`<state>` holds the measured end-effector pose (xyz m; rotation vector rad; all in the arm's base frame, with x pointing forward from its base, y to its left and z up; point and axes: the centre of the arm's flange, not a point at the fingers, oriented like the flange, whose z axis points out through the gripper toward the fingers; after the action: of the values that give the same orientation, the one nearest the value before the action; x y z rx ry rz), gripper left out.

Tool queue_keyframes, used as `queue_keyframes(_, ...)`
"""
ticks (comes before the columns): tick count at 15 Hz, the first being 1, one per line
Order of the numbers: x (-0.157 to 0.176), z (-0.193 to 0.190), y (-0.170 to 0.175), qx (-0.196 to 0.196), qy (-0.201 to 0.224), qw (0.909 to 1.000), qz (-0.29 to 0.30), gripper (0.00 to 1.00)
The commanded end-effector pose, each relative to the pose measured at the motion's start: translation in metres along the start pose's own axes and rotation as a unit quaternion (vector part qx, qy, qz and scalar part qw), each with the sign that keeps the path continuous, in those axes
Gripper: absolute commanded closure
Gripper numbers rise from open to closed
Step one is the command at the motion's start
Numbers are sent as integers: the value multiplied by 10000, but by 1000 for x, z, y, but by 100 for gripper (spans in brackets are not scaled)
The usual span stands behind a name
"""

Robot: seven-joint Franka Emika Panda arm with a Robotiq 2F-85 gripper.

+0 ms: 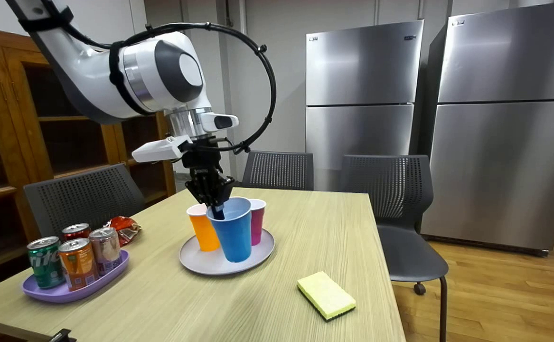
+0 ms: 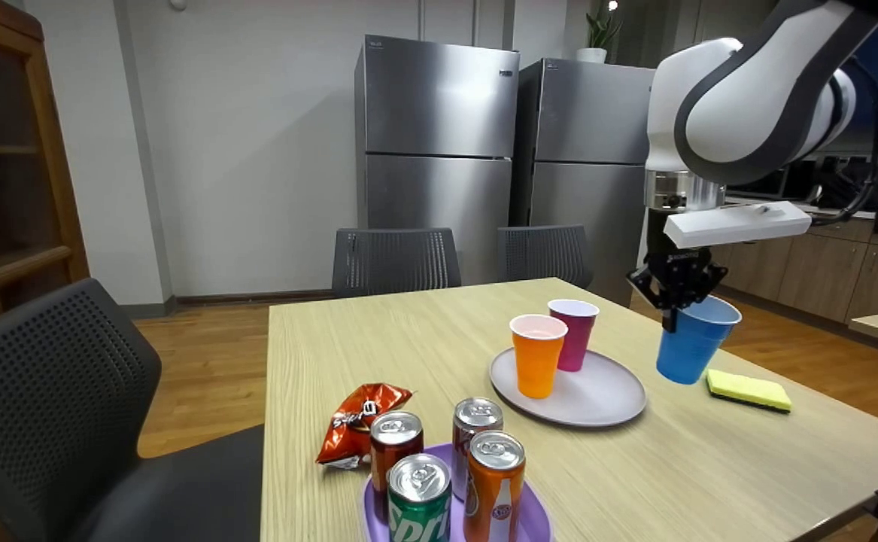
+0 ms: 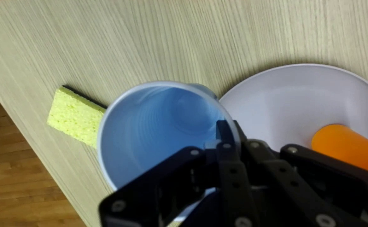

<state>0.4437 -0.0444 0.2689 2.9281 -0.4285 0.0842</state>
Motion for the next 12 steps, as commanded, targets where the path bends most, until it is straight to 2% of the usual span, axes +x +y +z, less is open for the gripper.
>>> queue_keyframes(1, 15, -7, -19, -32, 77, 9998, -173, 100)
queue_keyframes(12, 61, 17, -61, -43, 3, 9975, -700, 100)
